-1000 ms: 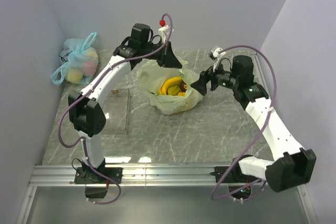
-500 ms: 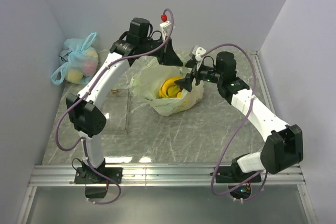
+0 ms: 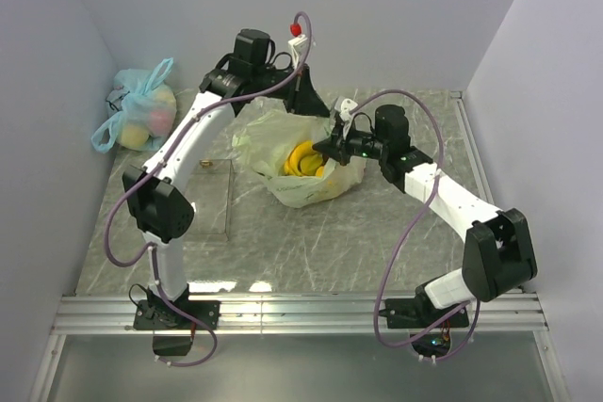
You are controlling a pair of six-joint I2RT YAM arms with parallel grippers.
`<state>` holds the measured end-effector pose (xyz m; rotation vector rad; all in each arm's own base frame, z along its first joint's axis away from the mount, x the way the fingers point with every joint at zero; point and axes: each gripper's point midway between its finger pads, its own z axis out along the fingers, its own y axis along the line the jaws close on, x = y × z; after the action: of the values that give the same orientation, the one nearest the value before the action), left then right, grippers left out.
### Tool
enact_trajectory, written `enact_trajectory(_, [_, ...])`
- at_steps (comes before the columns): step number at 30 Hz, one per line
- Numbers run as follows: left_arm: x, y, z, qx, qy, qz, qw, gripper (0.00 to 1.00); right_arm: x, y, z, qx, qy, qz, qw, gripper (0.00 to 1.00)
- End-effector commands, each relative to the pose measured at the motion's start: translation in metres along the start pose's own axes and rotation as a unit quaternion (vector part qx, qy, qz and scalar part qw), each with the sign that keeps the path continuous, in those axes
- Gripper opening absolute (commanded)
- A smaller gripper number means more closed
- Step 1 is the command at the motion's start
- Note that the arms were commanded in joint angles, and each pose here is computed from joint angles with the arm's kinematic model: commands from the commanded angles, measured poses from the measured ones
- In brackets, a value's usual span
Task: Place the fake fruits into the plastic bag and tie a complex knot
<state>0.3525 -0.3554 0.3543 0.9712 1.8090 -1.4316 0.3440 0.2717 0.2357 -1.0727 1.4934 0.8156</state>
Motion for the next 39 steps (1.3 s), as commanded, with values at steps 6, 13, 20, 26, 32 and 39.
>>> enact_trajectory(6, [-0.041, 0.012, -0.036, -0.055, -0.075, 0.034, 0.995, 0.37, 0.011, 0.004, -0.025, 0.043, 0.013, 0.077, 0.996, 0.00])
enact_trajectory(13, [-0.029, 0.040, -0.051, -0.109, -0.057, 0.088, 0.989, 0.67, -0.005, 0.005, -0.035, 0.062, -0.004, 0.084, 0.994, 0.00])
enact_trajectory(20, [0.010, 0.101, -0.038, -0.168, 0.010, 0.154, 0.974, 0.66, -0.012, -0.003, -0.038, 0.078, -0.009, 0.083, 0.993, 0.00])
enact_trajectory(26, [0.075, 0.108, -0.008, -0.113, 0.090, 0.167, 0.975, 0.45, -0.017, -0.018, -0.038, 0.106, -0.017, 0.094, 0.990, 0.00])
enact_trajectory(32, [0.103, 0.087, 0.010, -0.061, 0.094, 0.133, 0.985, 0.30, -0.014, -0.031, -0.036, 0.133, -0.018, 0.122, 0.983, 0.06])
enact_trajectory(39, [0.107, 0.080, 0.014, -0.042, 0.077, 0.114, 0.990, 0.19, -0.012, -0.047, -0.026, 0.161, -0.037, 0.208, 0.964, 0.34])
